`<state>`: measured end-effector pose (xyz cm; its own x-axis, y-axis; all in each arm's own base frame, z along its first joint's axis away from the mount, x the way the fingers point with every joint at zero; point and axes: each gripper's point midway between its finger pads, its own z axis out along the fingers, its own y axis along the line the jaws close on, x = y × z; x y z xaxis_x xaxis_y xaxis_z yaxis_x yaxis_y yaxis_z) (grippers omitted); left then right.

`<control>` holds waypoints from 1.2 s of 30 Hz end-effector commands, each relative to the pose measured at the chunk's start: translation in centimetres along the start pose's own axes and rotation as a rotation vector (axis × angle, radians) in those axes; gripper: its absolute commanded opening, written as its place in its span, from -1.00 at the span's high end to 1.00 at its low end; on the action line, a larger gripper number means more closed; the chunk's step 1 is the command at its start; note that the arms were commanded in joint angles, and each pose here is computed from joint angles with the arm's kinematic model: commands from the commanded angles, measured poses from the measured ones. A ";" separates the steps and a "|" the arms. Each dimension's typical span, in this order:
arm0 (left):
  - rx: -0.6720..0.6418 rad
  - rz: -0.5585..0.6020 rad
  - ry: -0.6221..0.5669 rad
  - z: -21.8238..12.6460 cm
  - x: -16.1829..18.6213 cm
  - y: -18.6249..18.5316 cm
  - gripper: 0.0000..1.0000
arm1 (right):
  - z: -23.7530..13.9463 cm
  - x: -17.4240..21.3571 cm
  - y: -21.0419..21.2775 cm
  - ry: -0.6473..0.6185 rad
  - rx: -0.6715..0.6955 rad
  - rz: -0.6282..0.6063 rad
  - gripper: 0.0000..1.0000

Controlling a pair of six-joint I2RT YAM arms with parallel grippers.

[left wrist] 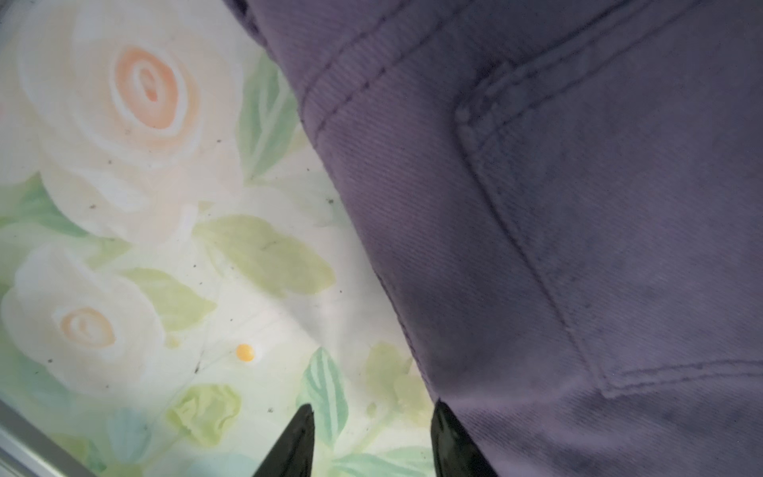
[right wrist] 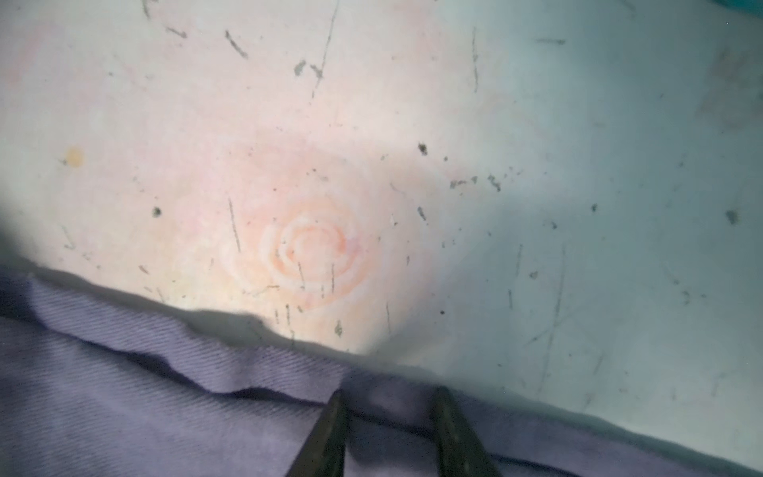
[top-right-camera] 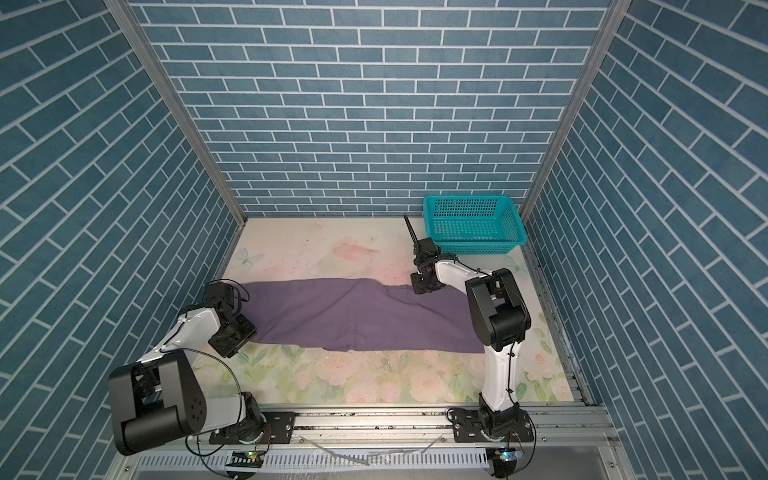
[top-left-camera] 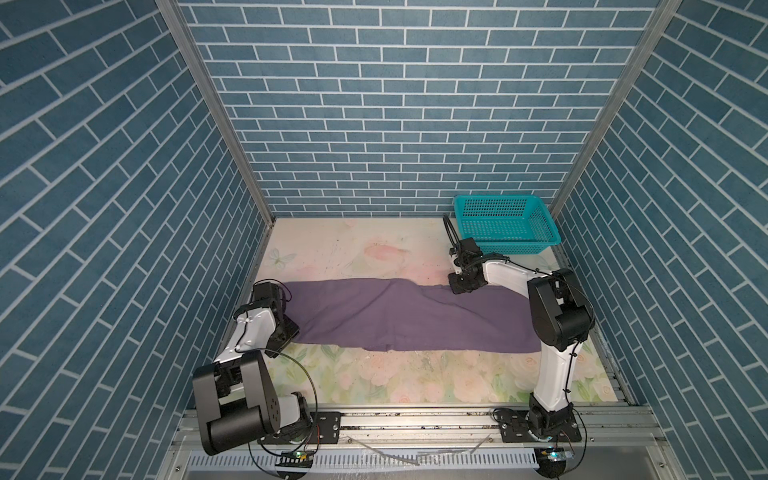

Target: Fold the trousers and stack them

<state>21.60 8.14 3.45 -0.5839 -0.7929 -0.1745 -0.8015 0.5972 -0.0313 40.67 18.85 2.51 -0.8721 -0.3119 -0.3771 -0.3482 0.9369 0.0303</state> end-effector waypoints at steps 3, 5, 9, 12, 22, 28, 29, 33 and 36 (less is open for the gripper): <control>0.006 -0.027 0.006 1.3 -0.4 -0.5 0.09 | 1.3 2.2 -1.0 0.059 -0.005 0.065 0.91; -0.011 -0.033 0.022 2.2 0.2 0.1 0.10 | 1.5 2.2 -1.7 0.057 0.007 0.085 1.00; -0.035 -0.048 0.042 3.1 0.4 0.8 0.14 | 1.2 1.6 -3.8 0.036 0.022 0.133 1.00; -0.045 -0.054 0.043 3.4 0.4 1.2 0.16 | 0.9 0.7 -5.7 0.014 0.041 0.151 1.00; -0.053 -0.061 0.017 3.2 -0.4 1.3 0.21 | -1.1 -1.9 -7.5 -0.039 0.020 0.227 0.58; 0.010 -0.074 -0.054 0.8 -1.6 0.3 0.20 | -5.4 0.6 -8.3 -0.074 0.089 0.305 0.10; 0.013 -0.068 -0.066 0.2 -1.6 0.3 0.20 | -6.3 1.3 -8.6 -0.080 0.107 0.326 0.04; 0.063 -0.012 -0.187 -3.8 -3.2 -1.6 0.15 | -9.4 5.4 -10.1 -0.075 0.159 0.466 -0.17; 0.099 0.085 -0.299 -7.3 -3.4 -4.3 0.14 | -11.1 9.8 -11.4 -0.044 0.176 0.628 -0.26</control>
<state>25.14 8.38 8.46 -0.5531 -0.7426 -0.3776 -0.7663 0.6313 -0.1192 37.00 6.59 10.67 -0.8644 0.1327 -0.4849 0.0850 0.9892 0.1192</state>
